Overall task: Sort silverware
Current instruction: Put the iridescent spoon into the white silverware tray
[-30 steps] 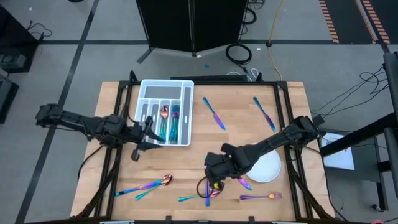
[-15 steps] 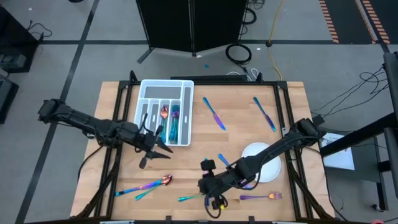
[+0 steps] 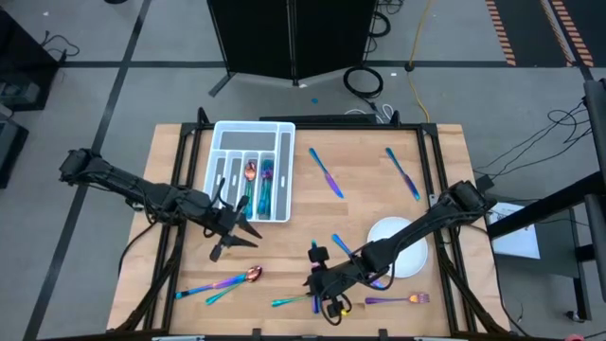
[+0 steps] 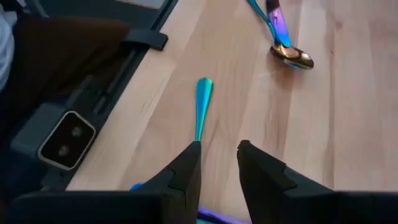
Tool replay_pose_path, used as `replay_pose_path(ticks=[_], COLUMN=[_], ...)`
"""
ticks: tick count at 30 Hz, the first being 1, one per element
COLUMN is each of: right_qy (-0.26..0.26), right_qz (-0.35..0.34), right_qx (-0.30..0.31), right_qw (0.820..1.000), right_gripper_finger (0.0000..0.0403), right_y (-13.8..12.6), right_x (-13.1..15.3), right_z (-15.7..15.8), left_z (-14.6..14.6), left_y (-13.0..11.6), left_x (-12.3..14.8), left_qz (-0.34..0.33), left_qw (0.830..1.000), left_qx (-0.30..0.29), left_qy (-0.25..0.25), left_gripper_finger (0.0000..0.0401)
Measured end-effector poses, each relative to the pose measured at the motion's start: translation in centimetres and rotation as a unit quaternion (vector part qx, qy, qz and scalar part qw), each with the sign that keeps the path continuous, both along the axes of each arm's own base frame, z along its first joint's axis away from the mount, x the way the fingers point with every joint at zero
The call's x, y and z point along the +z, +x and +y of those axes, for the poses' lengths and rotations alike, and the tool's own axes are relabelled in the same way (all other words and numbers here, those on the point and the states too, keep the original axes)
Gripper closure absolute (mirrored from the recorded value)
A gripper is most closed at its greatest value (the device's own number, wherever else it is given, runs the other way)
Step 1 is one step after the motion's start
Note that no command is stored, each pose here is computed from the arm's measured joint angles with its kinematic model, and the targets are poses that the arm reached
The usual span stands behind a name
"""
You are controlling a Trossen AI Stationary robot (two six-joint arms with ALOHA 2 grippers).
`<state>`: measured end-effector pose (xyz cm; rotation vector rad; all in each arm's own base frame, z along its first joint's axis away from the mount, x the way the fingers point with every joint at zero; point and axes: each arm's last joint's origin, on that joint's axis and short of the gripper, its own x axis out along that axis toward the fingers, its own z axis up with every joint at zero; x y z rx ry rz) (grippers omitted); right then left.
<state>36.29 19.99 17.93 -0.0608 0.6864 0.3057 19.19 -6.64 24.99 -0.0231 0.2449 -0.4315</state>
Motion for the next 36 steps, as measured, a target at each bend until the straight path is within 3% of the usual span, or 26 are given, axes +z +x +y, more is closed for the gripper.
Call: replay_pose_path(ticks=[6,14,20,28,36], right_qy=[-0.020,-0.028,-0.038,-0.046,-0.023], right_qz=[0.014,0.010,0.035,0.047,0.054], right_qx=[0.020,0.011,0.019,0.011,-0.020], right_qw=[1.000,0.999,0.998,0.998,0.998], right_gripper_finger=[0.0294,0.0251,0.0245,0.0280,0.0354], right_y=[0.7,1.0,1.1,0.7,0.9], right_x=[-2.8,-2.7,-5.9,-6.9,-6.9], right_z=[1.1,1.5,2.2,2.9,2.5], left_z=[0.0,0.0,0.0,0.0,0.0], left_y=[0.0,0.0,0.0,0.0,0.0], left_x=[0.0,0.0,0.0,0.0,0.0], left_qz=[0.000,0.000,0.000,0.000,0.000], left_qw=[1.000,1.000,1.000,1.000,1.000], left_qx=[0.002,0.002,0.003,0.003,0.005], left_qy=[0.000,0.001,0.001,0.001,0.002], left_gripper_finger=[0.0287,0.0287,0.0287,0.0287,0.0287])
